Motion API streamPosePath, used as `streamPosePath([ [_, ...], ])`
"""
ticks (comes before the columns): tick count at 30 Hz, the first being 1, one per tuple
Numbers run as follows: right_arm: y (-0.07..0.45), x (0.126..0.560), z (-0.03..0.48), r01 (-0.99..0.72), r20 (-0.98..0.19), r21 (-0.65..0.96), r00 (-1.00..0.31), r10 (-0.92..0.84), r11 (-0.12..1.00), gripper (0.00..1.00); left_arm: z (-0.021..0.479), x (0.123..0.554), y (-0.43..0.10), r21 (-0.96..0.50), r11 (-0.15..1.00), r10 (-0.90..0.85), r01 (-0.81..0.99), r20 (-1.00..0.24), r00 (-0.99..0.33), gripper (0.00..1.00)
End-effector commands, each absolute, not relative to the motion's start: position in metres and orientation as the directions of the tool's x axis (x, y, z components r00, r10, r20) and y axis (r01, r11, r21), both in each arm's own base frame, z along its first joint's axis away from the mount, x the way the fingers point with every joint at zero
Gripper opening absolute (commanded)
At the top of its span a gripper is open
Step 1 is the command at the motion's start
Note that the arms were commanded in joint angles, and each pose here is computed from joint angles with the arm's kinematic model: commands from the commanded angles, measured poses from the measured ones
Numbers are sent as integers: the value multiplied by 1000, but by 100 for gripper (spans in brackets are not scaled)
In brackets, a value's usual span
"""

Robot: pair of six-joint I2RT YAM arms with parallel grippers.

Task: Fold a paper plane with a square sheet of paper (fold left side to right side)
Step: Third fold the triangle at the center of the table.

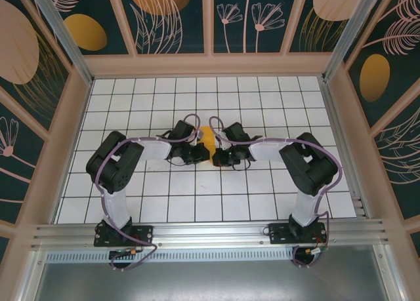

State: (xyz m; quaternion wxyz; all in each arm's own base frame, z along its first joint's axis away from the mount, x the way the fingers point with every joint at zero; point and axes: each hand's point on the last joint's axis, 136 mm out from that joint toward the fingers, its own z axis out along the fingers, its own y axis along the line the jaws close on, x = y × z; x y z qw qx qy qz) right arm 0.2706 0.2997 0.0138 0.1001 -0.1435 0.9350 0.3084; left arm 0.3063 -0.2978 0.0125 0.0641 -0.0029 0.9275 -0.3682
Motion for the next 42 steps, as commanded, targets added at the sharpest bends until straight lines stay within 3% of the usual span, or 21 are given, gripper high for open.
streamPosePath([
  [1, 246, 234, -42, -229, -86, 375, -973, -212, 898, 0, -14, 350, -253, -543, 840, -143, -6, -211, -967, 15],
  [18, 249, 234, -40, -230, -91, 394, -973, -211, 890, 0, -17, 380, -199, -492, 868, -221, -76, -244, -944, 16],
  [25, 278, 256, -6, -295, -212, 485, -953, -216, 823, 2, 38, 389, -201, -538, 843, -219, -9, -327, -919, 32],
  [30, 284, 285, 40, -371, -371, 446, -905, -209, 815, 20, 72, 384, -202, -578, 816, -238, 19, -366, -899, 45],
  [35, 281, 307, 67, -411, -460, 404, -864, -207, 817, 42, 77, 360, -213, -681, 732, -265, 28, -323, -909, 49],
  [42, 286, 334, 53, -419, -464, 346, -854, -236, 840, 51, 66, 342, -228, -757, 653, -258, 26, -255, -932, 52],
])
